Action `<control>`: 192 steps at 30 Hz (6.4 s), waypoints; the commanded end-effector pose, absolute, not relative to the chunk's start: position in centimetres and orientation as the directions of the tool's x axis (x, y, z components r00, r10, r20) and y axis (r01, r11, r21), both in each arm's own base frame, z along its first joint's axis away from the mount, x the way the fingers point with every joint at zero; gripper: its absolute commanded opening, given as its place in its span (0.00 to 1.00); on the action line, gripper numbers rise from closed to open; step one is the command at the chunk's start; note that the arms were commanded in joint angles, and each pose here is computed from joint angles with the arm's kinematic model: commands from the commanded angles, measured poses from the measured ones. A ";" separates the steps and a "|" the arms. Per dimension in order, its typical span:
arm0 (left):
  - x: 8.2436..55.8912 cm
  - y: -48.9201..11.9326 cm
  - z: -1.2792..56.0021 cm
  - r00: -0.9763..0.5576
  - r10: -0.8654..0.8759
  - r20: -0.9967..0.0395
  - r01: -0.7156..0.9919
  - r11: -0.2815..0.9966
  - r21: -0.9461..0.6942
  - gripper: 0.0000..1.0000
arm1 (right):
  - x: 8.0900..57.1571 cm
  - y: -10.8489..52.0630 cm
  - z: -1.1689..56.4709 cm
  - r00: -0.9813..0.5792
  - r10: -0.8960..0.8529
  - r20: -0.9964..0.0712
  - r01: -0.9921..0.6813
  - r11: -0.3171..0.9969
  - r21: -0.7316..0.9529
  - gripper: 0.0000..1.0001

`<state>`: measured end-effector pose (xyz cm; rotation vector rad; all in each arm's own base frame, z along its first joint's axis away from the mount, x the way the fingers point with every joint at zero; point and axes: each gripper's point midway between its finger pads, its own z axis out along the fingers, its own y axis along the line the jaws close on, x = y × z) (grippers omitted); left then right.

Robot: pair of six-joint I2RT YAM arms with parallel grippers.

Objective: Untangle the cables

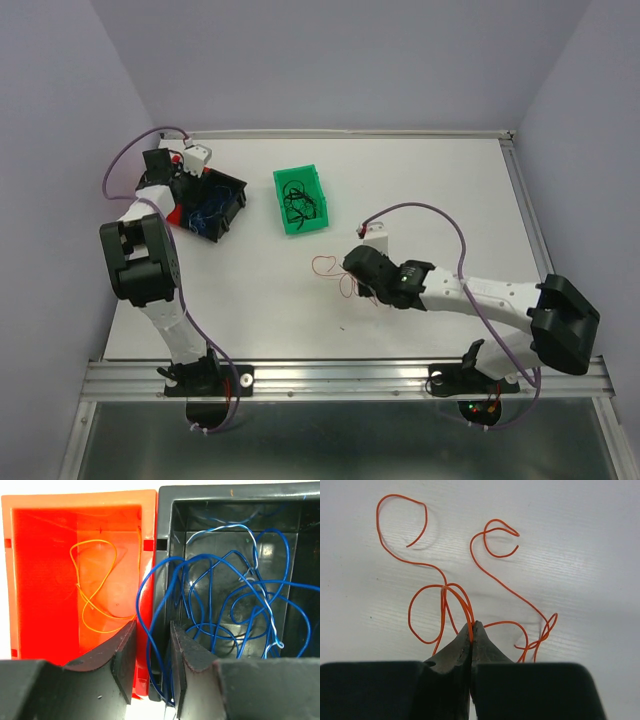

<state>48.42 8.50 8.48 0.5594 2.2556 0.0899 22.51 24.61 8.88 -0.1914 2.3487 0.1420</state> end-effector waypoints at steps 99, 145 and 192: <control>28.6 -20.0 29.7 0.145 0.357 -0.923 0.814 0.487 0.317 0.00 | 25.3 36.7 38.0 -0.358 0.168 -0.919 -0.693 0.612 0.382 0.74; 45.9 -4.0 21.9 -0.093 0.451 -0.888 0.596 0.740 0.313 0.00 | 23.8 23.0 11.8 -0.630 0.010 -0.776 -0.185 0.969 0.163 0.96; 38.7 -8.6 22.7 -0.173 0.591 -0.788 0.712 0.628 0.314 0.67 | 25.3 23.3 12.5 -0.687 -0.035 -0.726 -0.253 0.948 0.194 0.00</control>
